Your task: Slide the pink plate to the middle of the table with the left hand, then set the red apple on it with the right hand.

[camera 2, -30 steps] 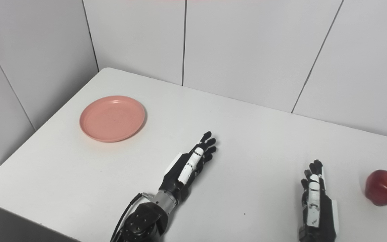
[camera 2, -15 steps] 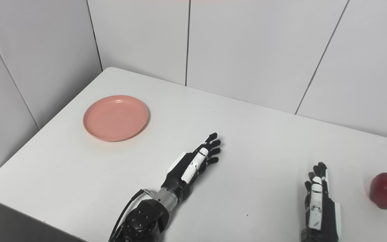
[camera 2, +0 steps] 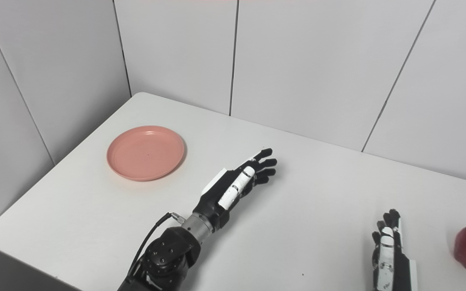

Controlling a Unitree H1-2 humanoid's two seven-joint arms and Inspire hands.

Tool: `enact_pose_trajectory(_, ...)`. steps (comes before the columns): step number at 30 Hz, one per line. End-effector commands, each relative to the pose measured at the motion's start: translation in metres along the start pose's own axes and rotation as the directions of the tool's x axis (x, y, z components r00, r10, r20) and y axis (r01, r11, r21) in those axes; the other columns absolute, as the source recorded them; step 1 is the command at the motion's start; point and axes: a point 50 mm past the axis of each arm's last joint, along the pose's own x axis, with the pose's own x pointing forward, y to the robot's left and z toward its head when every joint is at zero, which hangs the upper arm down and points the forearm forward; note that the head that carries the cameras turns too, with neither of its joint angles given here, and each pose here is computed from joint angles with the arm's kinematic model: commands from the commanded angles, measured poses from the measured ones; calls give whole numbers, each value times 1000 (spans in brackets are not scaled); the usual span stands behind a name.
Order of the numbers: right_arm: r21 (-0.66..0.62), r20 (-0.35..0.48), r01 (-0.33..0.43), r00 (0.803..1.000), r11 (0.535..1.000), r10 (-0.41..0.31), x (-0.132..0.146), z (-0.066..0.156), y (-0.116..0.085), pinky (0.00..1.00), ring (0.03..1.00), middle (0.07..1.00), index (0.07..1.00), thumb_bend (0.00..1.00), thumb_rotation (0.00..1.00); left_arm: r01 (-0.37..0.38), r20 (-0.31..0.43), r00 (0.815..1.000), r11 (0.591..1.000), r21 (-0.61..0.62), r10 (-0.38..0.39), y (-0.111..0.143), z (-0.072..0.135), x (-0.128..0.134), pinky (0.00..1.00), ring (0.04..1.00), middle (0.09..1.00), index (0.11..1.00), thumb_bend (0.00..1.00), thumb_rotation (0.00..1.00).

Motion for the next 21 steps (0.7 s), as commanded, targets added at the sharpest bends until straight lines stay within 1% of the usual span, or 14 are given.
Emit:
enact_pose_trajectory(1,6,65,-8,998,1000,8,6,16,5,1000,1000,994,994,45,1000,-1,101,995,1000,22,-1,3,29,12,869,865,889,880,459,1000)
enact_pose_trajectory(3,7,64,-12,998,1000,11,6,17,5,1000,1000,994,995,47,1000,-19,130,991,999,28,15,9,39,15,863,863,885,874,459,1000)
enact_pose_trajectory(7,16,60,-12,998,1000,11,7,18,5,1000,1000,1000,999,50,1000,-42,171,985,999,17,39,19,55,21,886,865,880,863,456,1000)
enact_pose_trajectory(12,2,66,-12,998,1000,12,7,18,3,1000,1000,995,994,43,1000,-97,243,966,995,17,90,42,77,32,849,856,868,847,435,1000)
enact_pose_trajectory(16,7,58,-14,998,1000,13,7,20,3,1000,1000,999,999,48,1000,-144,275,953,989,38,128,62,87,38,841,849,866,847,438,1000)
enact_pose_trajectory(21,5,58,-15,998,1000,14,8,20,1,1000,1000,1000,1000,28,1000,-210,295,937,976,49,187,85,100,39,854,857,870,850,445,1000)
